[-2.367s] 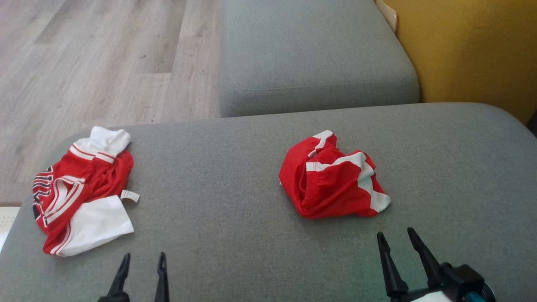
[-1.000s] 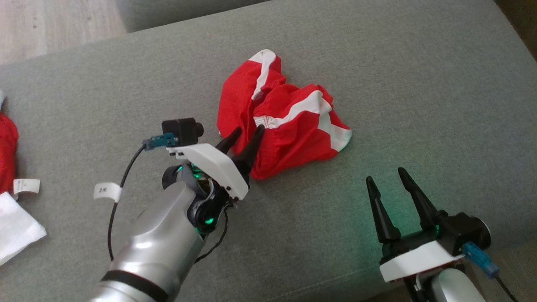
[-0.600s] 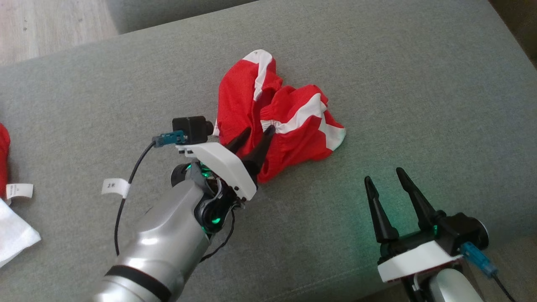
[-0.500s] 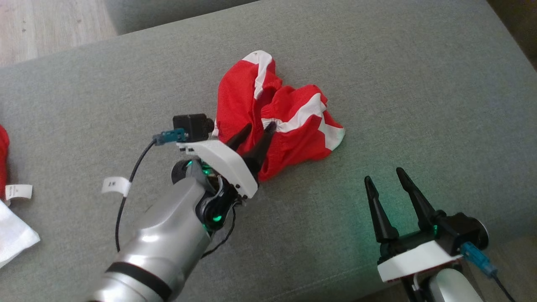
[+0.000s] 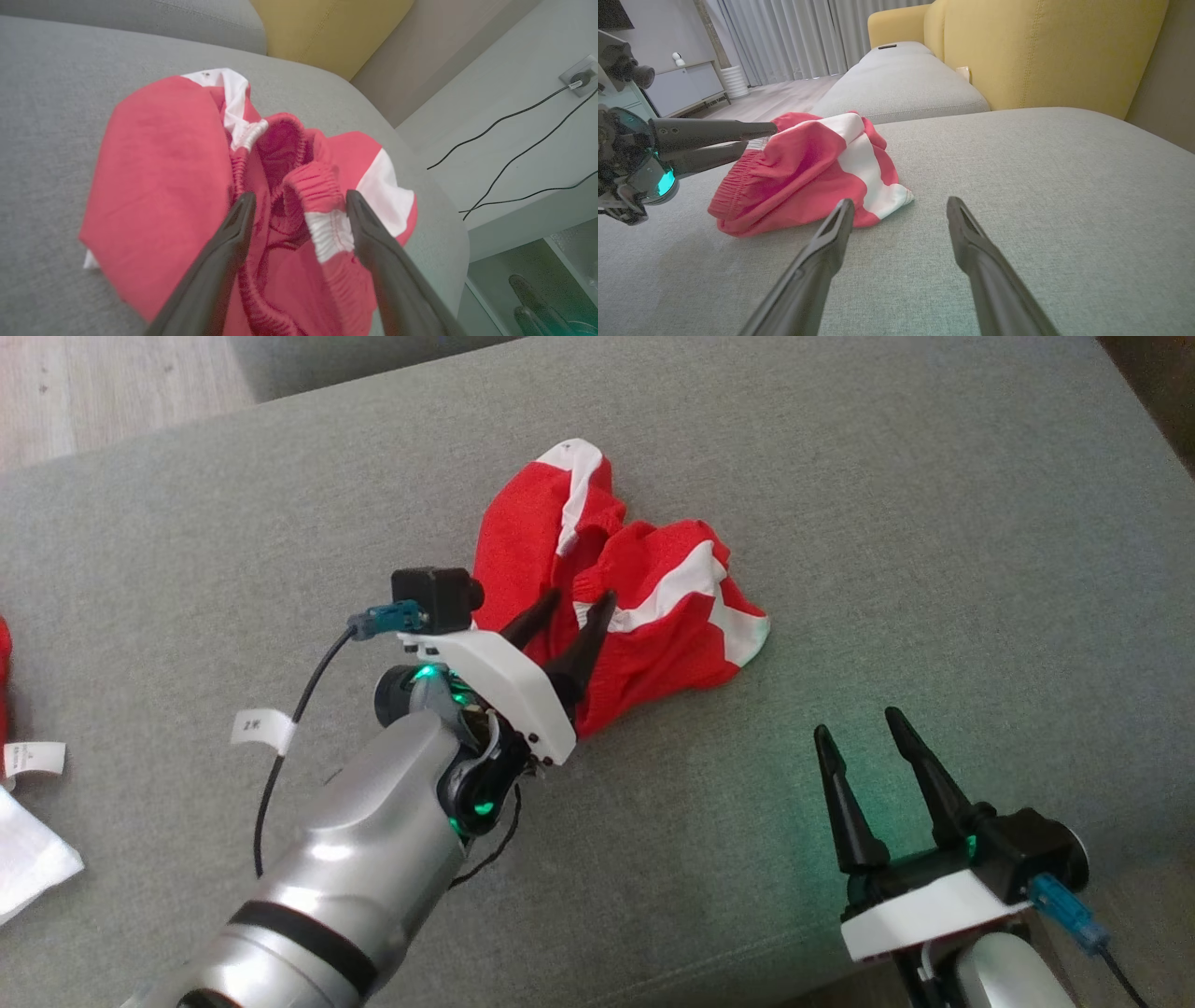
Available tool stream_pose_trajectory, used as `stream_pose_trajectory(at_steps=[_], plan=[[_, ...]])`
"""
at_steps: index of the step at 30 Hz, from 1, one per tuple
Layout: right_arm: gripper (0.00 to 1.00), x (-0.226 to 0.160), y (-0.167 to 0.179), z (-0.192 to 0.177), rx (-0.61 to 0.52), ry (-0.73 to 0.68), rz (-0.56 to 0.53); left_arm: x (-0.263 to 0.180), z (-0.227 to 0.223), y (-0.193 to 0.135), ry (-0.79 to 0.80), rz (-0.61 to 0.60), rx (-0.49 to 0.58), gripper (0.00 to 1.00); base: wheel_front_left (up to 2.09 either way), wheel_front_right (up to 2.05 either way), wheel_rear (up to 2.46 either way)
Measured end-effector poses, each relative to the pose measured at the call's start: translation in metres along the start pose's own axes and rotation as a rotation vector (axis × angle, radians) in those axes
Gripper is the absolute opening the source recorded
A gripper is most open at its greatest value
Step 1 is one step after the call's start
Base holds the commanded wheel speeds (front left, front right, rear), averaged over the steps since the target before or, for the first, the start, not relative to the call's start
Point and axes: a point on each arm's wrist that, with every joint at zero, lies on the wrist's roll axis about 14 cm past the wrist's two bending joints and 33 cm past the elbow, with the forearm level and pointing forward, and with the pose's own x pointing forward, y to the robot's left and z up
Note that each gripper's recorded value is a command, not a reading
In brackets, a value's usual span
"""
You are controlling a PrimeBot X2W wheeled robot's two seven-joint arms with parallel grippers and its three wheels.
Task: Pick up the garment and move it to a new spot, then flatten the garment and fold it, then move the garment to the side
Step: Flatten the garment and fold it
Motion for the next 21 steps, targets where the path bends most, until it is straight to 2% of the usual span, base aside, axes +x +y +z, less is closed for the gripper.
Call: stream_pose_trajectory(at_steps=[7,8,9,10,16,21], plan=[[1.0,0.003,-0.002,-0.003,0.003,0.009,-0.006,-0.001,-0.012,-0.002,0.059,-0.011,0.004,1.0,0.0,0.0,0.0],[1.0,0.004,-0.002,-0.002,0.003,0.008,-0.008,-0.003,-0.016,-0.001,0.073,-0.004,0.009,0.9,0.0,0.0,0.0],[1.0,0.004,-0.003,-0.002,0.004,0.007,-0.009,-0.005,-0.018,-0.002,0.085,-0.007,0.019,0.4,0.0,0.0,0.0],[1.0,0.005,-0.003,-0.002,0.004,0.005,-0.009,-0.006,-0.018,-0.002,0.082,-0.008,0.019,0.0,0.0,0.0,0.0],[1.0,0.007,0.0,0.002,0.007,-0.009,-0.003,-0.01,-0.001,-0.011,0.03,-0.041,0.051,0.0,0.0,0.0,0.0],[1.0,0.004,0.003,0.006,0.012,-0.021,0.001,-0.009,0.012,-0.049,0.055,-0.186,0.102,0.0,0.0,0.0,0.0]])
